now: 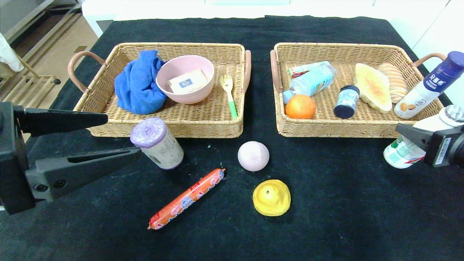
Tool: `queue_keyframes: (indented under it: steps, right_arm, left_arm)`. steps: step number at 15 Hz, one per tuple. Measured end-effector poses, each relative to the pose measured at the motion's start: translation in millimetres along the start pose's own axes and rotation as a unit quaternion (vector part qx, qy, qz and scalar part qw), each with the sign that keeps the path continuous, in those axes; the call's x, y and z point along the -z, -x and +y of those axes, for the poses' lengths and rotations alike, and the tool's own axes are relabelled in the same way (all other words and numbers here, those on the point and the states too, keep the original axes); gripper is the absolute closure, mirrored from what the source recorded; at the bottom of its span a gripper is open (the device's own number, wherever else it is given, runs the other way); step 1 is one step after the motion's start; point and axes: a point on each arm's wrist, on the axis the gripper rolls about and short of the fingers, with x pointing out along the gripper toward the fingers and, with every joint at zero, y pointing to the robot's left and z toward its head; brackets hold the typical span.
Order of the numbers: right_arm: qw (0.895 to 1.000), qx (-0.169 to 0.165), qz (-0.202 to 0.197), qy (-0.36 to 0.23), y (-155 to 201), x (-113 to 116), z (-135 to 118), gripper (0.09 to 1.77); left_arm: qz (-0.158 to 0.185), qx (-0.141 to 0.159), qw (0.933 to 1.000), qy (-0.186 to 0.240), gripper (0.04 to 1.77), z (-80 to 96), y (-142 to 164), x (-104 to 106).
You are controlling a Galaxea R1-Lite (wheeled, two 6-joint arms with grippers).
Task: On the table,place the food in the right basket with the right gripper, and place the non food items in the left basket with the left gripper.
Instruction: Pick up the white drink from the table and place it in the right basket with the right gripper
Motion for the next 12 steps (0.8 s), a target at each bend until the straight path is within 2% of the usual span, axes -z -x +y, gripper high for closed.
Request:
queue_keyframes:
  steps: [6,12]
  right_arm:
    - [0.999,-0.004,-0.047,0.003,9.2,-50.7,-0.4,0.95]
    - [0.997,-0.001,-0.076,-0.001,-13.4,-85.4,1.1,0.95]
  left_arm:
    - [0.0,0.0,1.0,0.0,0.09,0.0,0.0,0.0]
    - [0.001,0.001,1.0,0.0,0.09,0.0,0.0,0.1]
